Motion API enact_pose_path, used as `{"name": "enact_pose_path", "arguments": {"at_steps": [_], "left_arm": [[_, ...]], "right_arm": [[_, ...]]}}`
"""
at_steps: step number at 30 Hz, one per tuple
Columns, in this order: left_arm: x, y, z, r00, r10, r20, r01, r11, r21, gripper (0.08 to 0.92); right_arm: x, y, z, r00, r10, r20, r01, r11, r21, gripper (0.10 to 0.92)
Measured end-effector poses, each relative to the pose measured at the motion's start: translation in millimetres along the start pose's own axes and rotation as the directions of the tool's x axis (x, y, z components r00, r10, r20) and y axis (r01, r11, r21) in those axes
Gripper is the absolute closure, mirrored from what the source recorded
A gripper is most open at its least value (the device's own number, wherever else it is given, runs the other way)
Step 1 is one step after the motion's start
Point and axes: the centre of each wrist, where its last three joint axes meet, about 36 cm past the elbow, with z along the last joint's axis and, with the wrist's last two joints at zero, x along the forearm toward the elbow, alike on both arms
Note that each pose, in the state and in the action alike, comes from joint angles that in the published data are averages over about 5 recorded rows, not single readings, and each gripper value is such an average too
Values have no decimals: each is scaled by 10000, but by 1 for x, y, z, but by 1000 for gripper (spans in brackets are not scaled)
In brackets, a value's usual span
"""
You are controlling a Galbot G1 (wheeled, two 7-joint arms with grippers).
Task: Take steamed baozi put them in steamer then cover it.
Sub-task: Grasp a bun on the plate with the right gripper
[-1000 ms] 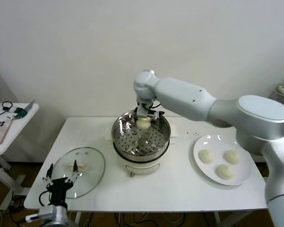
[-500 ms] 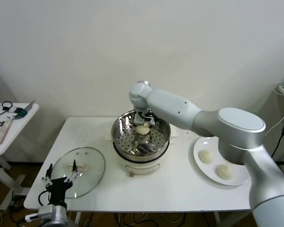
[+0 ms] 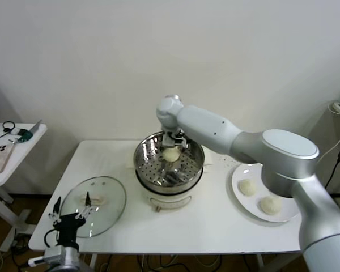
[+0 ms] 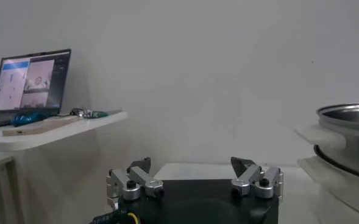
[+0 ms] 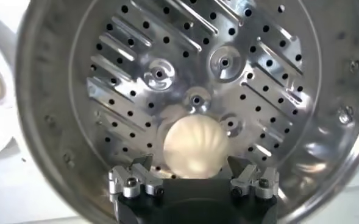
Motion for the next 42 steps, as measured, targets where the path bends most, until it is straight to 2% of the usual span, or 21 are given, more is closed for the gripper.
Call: {"name": "enact_pose_path", "arguments": {"at_steps": [5,9,13,18,24,29,35,42], "left_arm": [[0,-2,-3,10000,12,42,-12,10000,9,177],[1,-2,-3,10000,32,58,-32,10000,-35,177],[3,-2,-3,10000,45,38,-45,10000,-57,177],[6,-3,-1,9999,135,16,-135,9999,-64,177],[8,-4,-1,9995,290,98,-289,9995,-90,177],[9,-4,-2,9994,326,129,-324,9993,-161,177],[9,-4,-2,9994,322,130,-319,9992,-235,177],[10,-2,-1,9996,272,82,-269,9992,-295,177]], "right_arm": [[35,36,24,9973,724,86,-702,9853,-1556,200],[57,83,43,9917,1286,-5,-1215,9356,-3314,200],[66,139,51,9861,1658,-122,-1466,8323,-5346,200],[63,211,51,9868,1611,-152,-1204,6685,-7339,200],[38,291,37,9911,1324,137,-522,4812,-8751,200],[4,342,16,9922,1135,507,70,3563,-9344,200],[-32,374,-6,9916,963,867,576,2714,-9608,200],[-70,392,-21,9900,739,1202,1016,2185,-9705,200]]}}
